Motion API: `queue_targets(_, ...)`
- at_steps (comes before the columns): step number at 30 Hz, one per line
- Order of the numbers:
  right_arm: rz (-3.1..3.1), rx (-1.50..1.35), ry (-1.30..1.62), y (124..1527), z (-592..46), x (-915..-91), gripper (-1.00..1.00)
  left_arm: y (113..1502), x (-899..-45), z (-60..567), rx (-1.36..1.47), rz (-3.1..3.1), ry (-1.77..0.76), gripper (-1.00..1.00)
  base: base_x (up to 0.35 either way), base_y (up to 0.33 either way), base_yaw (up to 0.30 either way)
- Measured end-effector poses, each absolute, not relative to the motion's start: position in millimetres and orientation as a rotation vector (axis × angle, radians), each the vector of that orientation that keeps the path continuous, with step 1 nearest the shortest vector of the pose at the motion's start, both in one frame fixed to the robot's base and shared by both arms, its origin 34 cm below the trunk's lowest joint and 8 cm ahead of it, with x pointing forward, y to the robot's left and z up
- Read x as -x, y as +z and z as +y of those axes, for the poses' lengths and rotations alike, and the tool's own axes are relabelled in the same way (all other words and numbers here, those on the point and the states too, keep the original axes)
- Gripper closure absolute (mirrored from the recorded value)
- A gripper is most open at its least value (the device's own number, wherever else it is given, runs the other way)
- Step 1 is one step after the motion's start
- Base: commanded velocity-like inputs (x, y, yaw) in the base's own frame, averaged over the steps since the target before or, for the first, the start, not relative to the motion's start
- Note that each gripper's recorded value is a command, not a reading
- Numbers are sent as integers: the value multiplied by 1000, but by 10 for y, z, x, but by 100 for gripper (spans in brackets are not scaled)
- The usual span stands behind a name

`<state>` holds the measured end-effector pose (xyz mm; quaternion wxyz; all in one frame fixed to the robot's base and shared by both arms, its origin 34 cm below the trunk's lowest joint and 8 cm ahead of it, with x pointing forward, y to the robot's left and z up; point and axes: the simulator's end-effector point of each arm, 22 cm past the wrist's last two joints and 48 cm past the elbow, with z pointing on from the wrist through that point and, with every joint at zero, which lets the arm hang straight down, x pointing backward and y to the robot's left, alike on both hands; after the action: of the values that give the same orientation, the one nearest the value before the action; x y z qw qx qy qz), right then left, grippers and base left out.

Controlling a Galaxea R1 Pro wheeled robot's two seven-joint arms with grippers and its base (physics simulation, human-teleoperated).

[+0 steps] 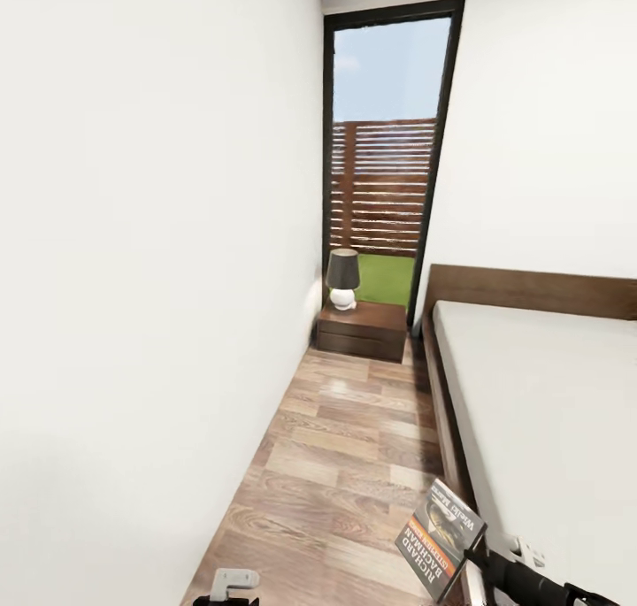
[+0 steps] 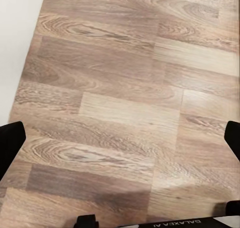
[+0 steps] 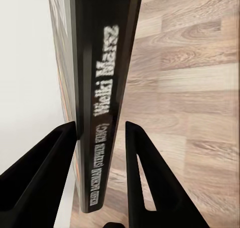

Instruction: In the bedroom, move the book from the bed onto either nightstand, and place the two sandals side by side next to the bed.

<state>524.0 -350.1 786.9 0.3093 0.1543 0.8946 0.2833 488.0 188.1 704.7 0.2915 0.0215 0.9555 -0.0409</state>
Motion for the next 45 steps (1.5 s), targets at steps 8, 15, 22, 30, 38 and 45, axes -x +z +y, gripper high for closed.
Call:
queue_targets(8, 2363, -408, 749, 7872, -3501, -5239, 100, 7048, -4876, 1882, -57, 2548, -109, -100, 88, 0, -22)
queue_targets(15, 2364, -406, 748, 7872, -3501, -5237, 100, 7048, -4875, 1881, -57, 2548, -109, -100, 300, 0, -1)
queue_targets(22, 2364, -406, 748, 7872, -3501, -5236, 100, 7049, -4875, 1881, -58, 2548, -109, -100, 327, 0, 0)
queue_targets(30, 2363, -409, 748, 7868, -3503, -5240, 100, 7045, -4878, 1881, -57, 2548, -109, -100, 276, 38, -80)
queue_targets(38, 2363, -408, 749, 7871, -3501, -5242, 100, 7047, -4879, 1878, -57, 2547, -110, -100, 22, 3, -201)
queue_targets(45, 2364, -408, 749, 7869, -3501, -5240, 100, 7046, -4879, 1878, -57, 2547, -110, -100, 1, 0, -83)
